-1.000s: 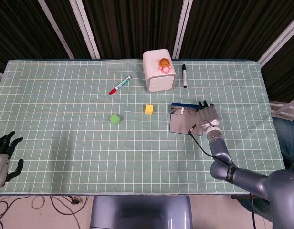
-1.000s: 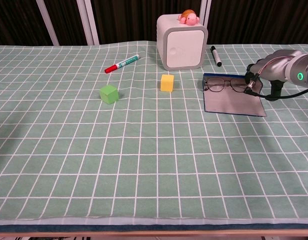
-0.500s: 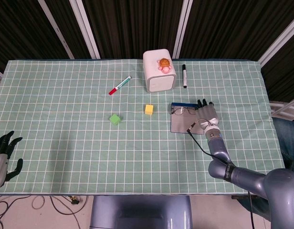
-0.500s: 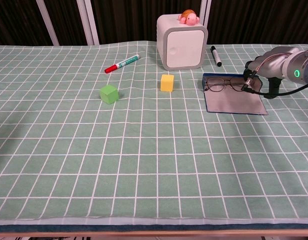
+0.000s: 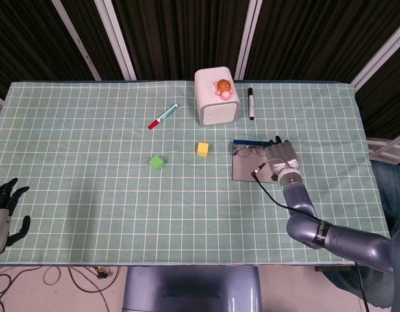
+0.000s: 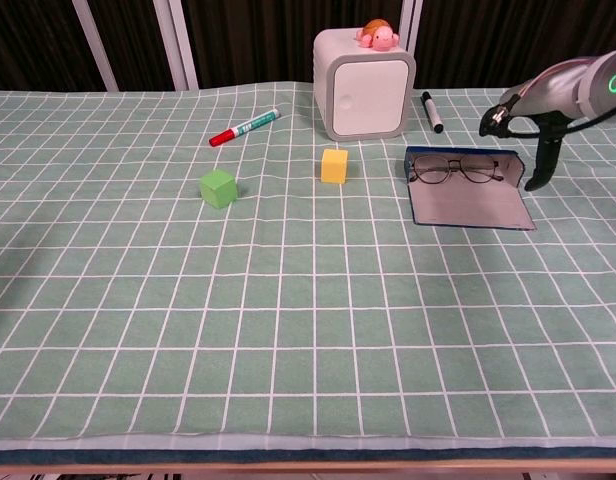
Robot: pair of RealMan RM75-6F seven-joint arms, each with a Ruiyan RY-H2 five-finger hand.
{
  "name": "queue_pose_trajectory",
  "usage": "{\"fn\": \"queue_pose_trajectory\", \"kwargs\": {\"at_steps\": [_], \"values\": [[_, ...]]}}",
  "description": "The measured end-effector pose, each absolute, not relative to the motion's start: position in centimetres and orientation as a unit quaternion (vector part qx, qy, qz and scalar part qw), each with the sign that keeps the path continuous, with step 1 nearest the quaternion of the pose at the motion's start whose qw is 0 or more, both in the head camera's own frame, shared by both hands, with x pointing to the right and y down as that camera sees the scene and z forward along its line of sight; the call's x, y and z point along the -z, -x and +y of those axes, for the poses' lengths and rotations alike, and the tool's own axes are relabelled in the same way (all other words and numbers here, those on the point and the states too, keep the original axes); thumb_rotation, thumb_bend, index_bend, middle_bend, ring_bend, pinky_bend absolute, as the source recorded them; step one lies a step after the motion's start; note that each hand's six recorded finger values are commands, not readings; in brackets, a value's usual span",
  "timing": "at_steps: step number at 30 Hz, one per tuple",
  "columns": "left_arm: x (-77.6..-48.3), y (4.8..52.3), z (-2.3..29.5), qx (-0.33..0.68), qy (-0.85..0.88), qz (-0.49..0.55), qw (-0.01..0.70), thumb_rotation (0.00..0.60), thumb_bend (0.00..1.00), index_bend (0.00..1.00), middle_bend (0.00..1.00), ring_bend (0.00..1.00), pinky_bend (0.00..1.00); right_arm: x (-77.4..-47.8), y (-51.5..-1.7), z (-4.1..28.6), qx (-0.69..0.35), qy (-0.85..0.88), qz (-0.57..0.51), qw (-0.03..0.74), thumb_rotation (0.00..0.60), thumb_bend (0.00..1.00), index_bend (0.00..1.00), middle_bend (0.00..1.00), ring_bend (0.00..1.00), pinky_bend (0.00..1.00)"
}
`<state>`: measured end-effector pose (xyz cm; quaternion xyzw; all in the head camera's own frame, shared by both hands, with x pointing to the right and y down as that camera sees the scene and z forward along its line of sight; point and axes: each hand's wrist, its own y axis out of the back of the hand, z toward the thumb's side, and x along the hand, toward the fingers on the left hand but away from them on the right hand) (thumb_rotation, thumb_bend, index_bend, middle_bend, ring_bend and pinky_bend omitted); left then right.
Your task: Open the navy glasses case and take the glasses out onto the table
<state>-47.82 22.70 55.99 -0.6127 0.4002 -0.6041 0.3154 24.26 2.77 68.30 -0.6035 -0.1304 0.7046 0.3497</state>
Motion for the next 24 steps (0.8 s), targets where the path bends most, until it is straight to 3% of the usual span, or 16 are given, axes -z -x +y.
{"fn": "queue_pose_trajectory", "kwargs": {"at_steps": [10, 17, 24], "values": [[-56.1, 47.8, 22.8, 0.605, 0.616, 0.400, 0.308, 0.600, 0.46, 0.15, 0.00, 0.00, 0.02, -68.0, -22.7, -0.9, -0.709, 0.615, -0.152, 0.309, 0.600, 0.32, 0.19, 0.24, 0.11, 0.23], [-56.2, 47.8, 22.8, 0.606, 0.615, 0.402, 0.304, 0.600, 0.46, 0.15, 0.00, 0.00, 0.02, -69.3, -21.6, -2.3, -0.711, 0.629, -0.156, 0.273, 0.600, 0.40, 0.20, 0.25, 0.13, 0.23], [-56.3, 48.0, 22.7, 0.610, 0.613, 0.405, 0.297, 0.600, 0.46, 0.15, 0.00, 0.00, 0.02, -71.2, -20.4, -3.1, -0.705, 0.637, -0.164, 0.266, 0.600, 0.43, 0.26, 0.32, 0.20, 0.23]]}}
